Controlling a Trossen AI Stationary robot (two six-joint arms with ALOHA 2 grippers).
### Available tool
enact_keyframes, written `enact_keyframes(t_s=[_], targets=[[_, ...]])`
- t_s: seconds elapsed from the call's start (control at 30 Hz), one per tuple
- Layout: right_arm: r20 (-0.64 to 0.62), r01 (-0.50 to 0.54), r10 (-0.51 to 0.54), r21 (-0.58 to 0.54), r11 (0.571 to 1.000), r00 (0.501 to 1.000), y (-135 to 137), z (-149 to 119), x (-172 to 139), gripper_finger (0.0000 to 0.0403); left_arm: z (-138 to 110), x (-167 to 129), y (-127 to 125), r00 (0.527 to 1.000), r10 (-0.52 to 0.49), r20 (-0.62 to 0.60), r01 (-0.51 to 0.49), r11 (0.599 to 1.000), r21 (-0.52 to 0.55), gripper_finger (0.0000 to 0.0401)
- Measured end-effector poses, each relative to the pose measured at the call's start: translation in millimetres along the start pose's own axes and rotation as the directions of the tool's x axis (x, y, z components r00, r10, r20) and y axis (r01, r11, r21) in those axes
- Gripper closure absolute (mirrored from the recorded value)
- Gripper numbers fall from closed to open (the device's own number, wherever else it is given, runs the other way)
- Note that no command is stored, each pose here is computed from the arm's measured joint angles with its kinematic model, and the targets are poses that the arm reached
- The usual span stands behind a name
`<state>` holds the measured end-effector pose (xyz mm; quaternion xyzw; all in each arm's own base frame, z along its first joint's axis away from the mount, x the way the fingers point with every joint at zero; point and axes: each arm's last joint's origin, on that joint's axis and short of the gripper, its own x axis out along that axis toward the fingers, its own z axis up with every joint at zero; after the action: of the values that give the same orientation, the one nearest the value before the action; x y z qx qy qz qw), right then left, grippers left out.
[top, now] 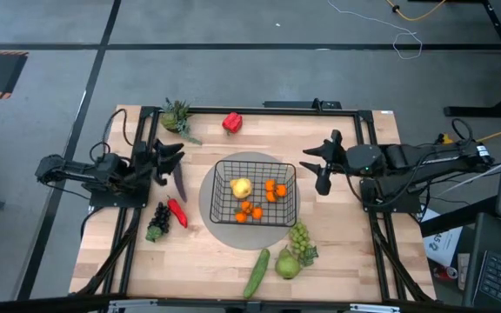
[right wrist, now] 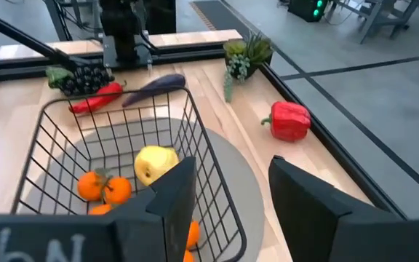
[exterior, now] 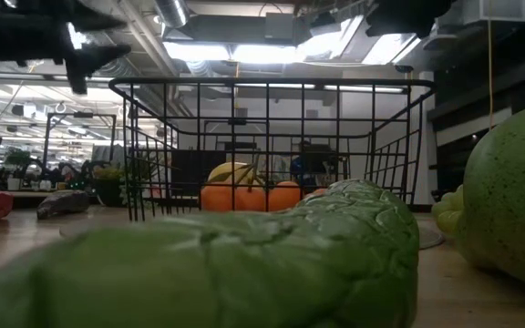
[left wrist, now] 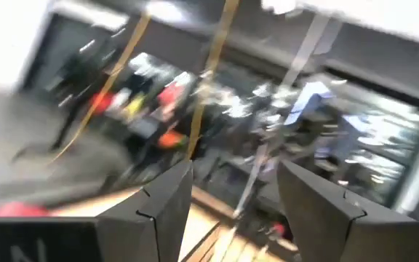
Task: Build produce basket
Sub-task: Put the purple eggplant into the black wire basket
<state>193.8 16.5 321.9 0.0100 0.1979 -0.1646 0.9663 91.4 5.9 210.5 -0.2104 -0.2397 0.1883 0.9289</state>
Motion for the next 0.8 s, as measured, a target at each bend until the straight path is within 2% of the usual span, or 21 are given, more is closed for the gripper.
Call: enact_keyframes(t_s=[0.1, 0.2, 0.3, 0.43, 0.53, 0.6, 0.73, 0.8], targets=[[-0.003, 0.005, -0.005, -0.002, 1.000, 1.000, 0, 0, 1, 0.0228, -2, 3, 3, 0.971, 0.189, -0.146, -0.188, 0.982, 0.020, 0.0204], [-0.008, 0.006, -0.006, -0.005, 1.000, 1.000, 1, -1, 2, 0.0228, 4, 3, 3, 0.882, 0.387, -0.271, -0.396, 0.918, 0.020, 0.0204], [-0.007, 0.008, -0.008, -0.005, 1.000, 1.000, 0, -1, 2, 0.0228, 6, 5, 2, 0.778, 0.508, -0.370, -0.532, 0.846, 0.043, 0.0204], [-0.008, 0.009, -0.009, -0.007, 1.000, 1.000, 1, -1, 2, 0.0228, 2, 11, -2, 0.659, 0.571, -0.490, -0.623, 0.779, 0.070, 0.0204], [-0.009, 0.009, -0.009, -0.007, 1.000, 1.000, 1, -1, 2, 0.0228, -10, 17, -3, 0.548, 0.613, -0.569, -0.689, 0.716, 0.108, 0.0204], [-0.010, 0.009, -0.009, -0.006, 1.000, 1.000, 1, -1, 3, 0.0228, -21, 22, 0, 0.463, 0.643, -0.610, -0.740, 0.659, 0.133, 0.0204], [-0.011, 0.008, -0.008, -0.007, 1.000, 1.000, 1, -1, 3, 0.0228, -38, 25, 8, 0.265, 0.670, -0.694, -0.843, 0.511, 0.171, 0.0204], [-0.012, 0.008, -0.009, -0.007, 1.000, 1.000, 1, -1, 3, 0.0228, -46, 26, 13, 0.180, 0.673, -0.718, -0.867, 0.453, 0.207, 0.0204]])
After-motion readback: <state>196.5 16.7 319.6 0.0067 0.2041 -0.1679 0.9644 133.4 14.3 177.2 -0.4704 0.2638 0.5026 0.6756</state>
